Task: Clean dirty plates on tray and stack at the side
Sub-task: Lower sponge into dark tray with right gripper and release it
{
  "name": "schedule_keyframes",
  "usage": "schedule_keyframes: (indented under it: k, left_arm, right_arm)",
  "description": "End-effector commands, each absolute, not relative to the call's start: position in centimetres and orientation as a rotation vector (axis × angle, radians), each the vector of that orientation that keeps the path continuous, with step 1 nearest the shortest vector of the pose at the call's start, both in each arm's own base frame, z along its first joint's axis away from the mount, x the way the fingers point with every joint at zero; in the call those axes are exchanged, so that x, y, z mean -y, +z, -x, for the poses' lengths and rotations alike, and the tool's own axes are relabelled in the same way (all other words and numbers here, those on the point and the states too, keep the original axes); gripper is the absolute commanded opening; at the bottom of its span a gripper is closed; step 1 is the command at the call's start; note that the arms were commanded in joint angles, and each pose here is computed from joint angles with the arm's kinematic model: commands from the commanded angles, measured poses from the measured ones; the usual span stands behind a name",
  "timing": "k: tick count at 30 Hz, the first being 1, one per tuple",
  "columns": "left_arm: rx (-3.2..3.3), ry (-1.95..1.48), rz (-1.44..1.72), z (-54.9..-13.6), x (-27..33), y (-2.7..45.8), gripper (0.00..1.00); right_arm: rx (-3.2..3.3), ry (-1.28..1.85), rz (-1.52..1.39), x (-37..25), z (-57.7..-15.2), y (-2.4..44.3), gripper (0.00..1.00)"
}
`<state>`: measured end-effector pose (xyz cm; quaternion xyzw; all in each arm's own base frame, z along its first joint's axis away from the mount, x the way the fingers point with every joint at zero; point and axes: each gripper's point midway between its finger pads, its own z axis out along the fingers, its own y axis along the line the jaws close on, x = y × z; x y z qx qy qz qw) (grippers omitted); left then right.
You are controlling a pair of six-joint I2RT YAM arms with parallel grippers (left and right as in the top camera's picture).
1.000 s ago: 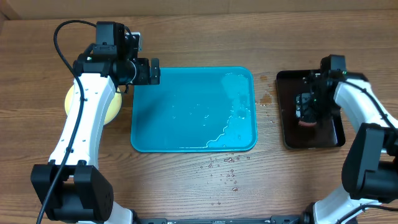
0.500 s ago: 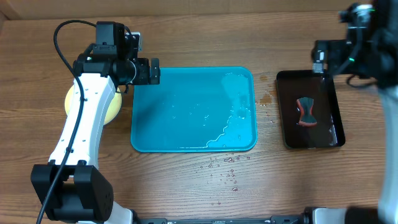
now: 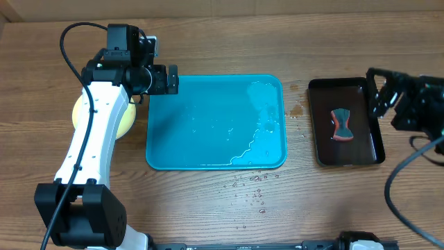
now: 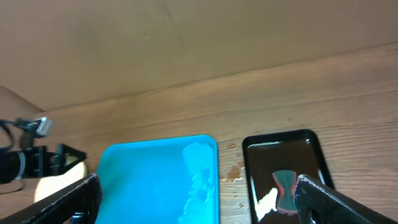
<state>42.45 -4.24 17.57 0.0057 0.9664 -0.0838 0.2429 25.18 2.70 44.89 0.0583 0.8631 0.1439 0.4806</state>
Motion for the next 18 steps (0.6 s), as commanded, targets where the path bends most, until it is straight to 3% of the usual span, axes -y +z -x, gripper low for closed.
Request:
schedule_keyframes:
  k: [1,8,14,18]
  left_arm:
    - [-2.627,-0.225,-0.048,-42.7,4.5,18.0,1.00]
    - [-2.627,-0.225,-0.048,-42.7,4.5,18.0,1.00]
    - [-2.626,-0.225,-0.049,-42.7,4.5,18.0,1.00]
    - [-2.626,-0.225,-0.049,-42.7,4.5,18.0,1.00]
  right_arm:
    - [-2.105,0.368,-0.130,-3.0,-24.2,45.1,1.00]
    - [-2.092,0.271,-0.182,-1.5,-24.5,44.6,1.00]
    - [-1.804,0.232,-0.030,-2.3,-24.8,46.9,1.00]
    - [-1.681,0.242,0.004,-2.8,-23.8,44.3,1.00]
